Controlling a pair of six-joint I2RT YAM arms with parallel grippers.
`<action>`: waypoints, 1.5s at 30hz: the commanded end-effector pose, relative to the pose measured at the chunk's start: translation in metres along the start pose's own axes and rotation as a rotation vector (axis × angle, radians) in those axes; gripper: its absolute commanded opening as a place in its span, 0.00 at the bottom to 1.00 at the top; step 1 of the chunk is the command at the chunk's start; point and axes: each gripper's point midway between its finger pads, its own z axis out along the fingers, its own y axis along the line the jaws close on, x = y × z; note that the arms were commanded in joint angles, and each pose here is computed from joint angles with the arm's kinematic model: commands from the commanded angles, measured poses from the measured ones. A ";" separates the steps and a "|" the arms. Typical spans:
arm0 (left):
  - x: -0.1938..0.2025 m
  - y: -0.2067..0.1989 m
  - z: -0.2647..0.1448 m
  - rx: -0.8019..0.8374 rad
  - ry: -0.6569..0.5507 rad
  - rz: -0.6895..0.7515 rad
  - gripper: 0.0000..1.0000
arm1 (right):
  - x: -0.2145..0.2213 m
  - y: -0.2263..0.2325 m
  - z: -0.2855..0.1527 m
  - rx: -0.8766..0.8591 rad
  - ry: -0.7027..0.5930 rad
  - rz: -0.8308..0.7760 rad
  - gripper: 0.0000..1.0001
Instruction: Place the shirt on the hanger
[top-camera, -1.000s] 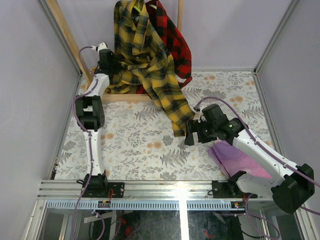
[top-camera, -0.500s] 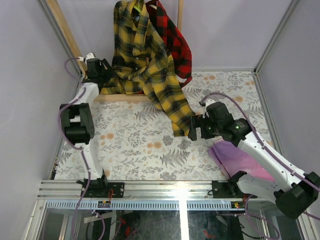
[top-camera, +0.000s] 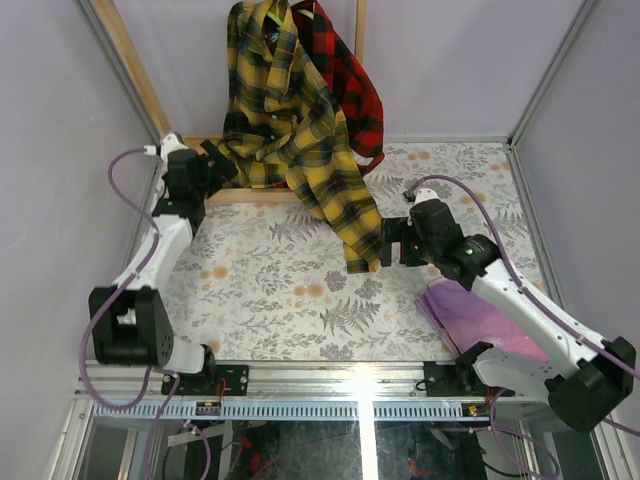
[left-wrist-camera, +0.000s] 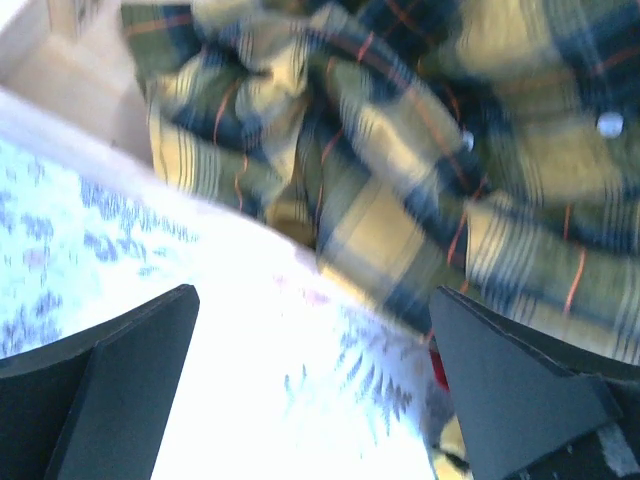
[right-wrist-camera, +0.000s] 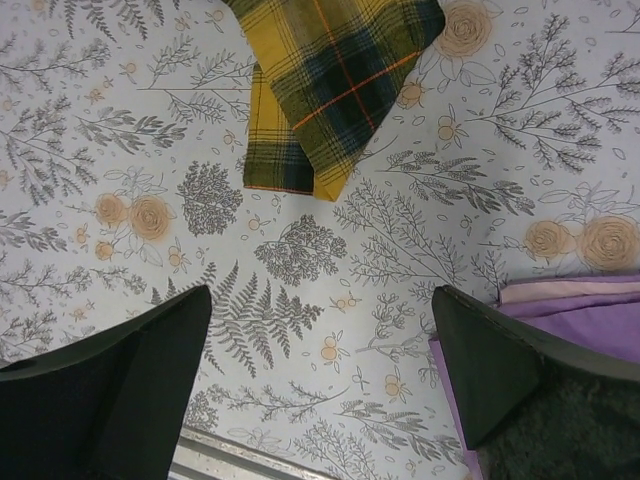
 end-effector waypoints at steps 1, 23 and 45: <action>0.028 -0.007 -0.045 0.029 0.015 -0.063 1.00 | -0.005 0.008 0.028 -0.010 -0.014 0.036 0.99; 0.140 0.000 -0.154 0.199 0.223 0.027 1.00 | 0.039 0.000 0.168 0.090 0.160 0.067 0.78; 0.137 -0.006 -0.163 0.260 0.220 0.069 0.93 | 0.053 0.100 0.116 -0.215 0.155 0.079 0.00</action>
